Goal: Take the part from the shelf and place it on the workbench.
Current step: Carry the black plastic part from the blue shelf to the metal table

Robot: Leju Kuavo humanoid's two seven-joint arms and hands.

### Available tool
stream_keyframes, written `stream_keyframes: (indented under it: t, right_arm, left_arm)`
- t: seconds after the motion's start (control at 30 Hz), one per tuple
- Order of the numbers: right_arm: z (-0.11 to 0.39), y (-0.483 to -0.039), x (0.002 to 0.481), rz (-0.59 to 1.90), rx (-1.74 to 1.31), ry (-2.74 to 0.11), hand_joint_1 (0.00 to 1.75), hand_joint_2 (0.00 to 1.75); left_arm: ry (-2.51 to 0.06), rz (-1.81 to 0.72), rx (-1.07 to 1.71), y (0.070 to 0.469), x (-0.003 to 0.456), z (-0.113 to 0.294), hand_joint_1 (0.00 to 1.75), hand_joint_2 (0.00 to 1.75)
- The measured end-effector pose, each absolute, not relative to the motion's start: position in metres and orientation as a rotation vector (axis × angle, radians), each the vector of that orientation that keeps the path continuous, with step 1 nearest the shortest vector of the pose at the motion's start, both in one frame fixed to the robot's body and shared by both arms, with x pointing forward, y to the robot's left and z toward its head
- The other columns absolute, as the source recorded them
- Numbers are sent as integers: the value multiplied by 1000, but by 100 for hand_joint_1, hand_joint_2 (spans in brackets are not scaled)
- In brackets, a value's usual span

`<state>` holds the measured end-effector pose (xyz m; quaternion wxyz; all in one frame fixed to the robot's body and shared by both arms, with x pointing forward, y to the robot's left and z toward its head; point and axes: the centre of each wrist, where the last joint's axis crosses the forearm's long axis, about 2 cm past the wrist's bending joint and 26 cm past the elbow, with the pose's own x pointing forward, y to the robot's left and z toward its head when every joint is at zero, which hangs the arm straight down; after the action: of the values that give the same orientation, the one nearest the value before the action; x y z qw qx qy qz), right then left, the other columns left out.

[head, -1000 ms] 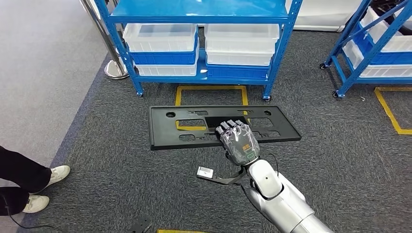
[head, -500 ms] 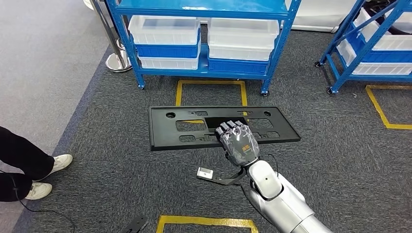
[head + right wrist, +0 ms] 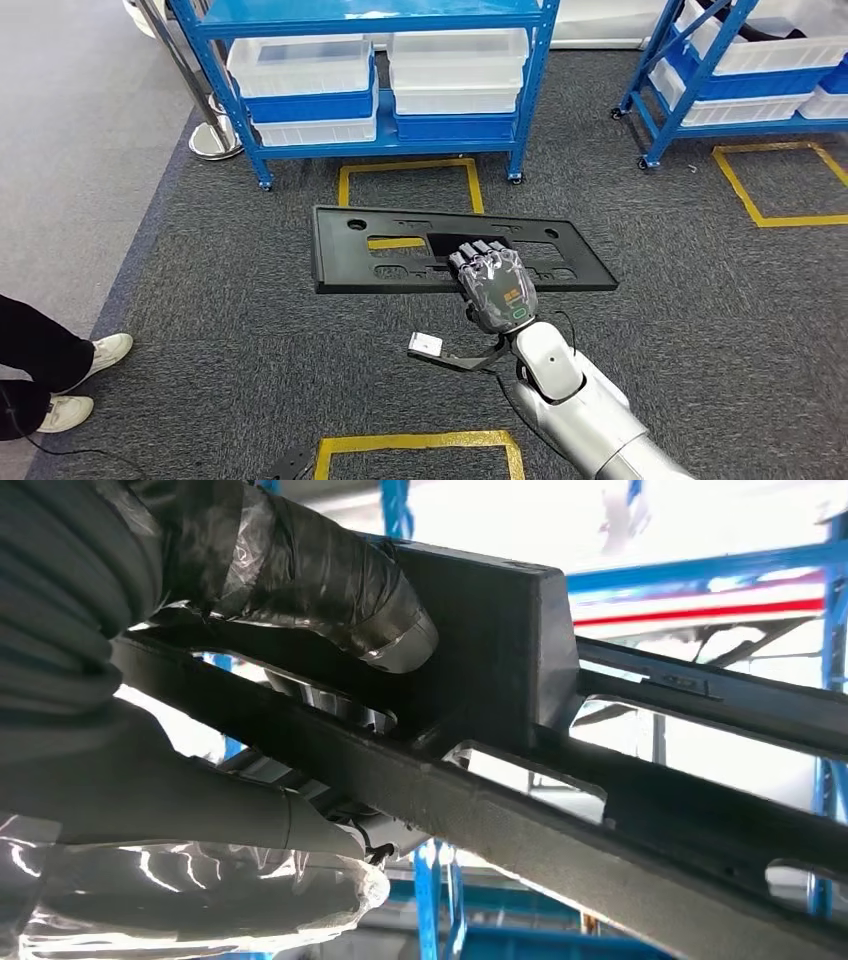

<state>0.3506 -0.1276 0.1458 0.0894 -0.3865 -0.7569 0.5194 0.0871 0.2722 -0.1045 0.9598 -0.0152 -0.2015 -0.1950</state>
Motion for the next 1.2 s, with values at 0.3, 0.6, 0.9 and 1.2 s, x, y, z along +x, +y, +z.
stream_keyframes:
  t: [0.3,0.6,0.9,1.2]
  right_arm:
    - [206,-126,382,1552,-1307,-2306,175,175]
    - [231,-127,394,1535,-1382,-2330,175,175]
    - [244,-134,402,1527,-1430,-2313,175,175]
    - [234,-141,402,1495,-1408,-2283,175,175]
  left_arm:
    - [-416,-418,-40,271,93,-103,0,175]
    - [-420,-425,-41,270,97,-102,0,175]
    - [-419,-430,-53,270,98,-102,0,175]
    - [-416,-443,-47,274,98,-102,0,175]
